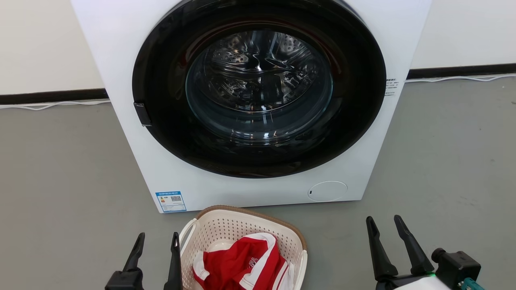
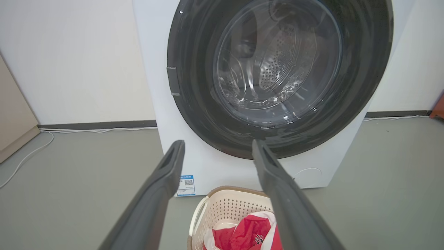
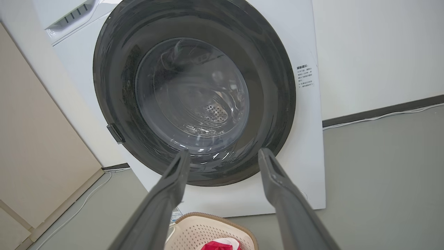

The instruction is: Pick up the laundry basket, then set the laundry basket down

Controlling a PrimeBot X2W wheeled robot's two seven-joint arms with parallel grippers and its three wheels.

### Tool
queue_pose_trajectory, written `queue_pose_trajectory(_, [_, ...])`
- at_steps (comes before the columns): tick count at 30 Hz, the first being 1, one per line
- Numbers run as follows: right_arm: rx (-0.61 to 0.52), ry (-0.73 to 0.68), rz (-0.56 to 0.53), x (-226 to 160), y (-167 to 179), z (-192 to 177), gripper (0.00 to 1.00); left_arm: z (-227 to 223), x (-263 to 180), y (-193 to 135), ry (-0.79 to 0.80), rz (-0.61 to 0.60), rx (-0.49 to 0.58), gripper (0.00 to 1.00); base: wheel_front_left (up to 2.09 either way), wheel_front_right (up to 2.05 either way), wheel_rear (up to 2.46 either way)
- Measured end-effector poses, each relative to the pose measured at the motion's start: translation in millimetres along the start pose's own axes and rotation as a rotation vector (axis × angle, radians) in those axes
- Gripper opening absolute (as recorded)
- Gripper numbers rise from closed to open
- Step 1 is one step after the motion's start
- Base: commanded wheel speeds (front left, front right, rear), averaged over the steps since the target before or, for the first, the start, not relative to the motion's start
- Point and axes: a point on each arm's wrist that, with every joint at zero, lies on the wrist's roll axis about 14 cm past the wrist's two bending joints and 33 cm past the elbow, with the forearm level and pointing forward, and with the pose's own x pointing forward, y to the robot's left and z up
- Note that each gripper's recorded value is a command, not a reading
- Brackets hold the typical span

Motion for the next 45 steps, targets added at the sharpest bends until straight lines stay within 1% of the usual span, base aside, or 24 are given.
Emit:
queue_pose_trajectory(7, [-0.077,-0.013,0.022,-0.1,3.8,2.4,1.0,8.6,-0.3,-3.9,-0.049,-0.017,0.073,1.0,0.0,0.0,0.0])
queue_pose_trajectory(13, [-0.135,-0.029,0.042,-0.3,7.9,4.9,1.0,7.2,-5.7,-5.4,-0.057,-0.026,0.134,1.0,0.0,0.0,0.0])
queue_pose_trajectory(35, [-0.136,-0.021,0.042,-0.2,7.4,2.3,1.0,3.4,-4.4,-0.6,-0.046,-0.013,0.135,1.0,0.0,0.0,0.0])
queue_pose_trajectory(45, [-0.127,0.013,0.023,0.9,1.0,-8.0,1.0,-8.7,-1.3,-0.3,-0.005,-0.009,0.115,1.0,0.0,0.0,0.0])
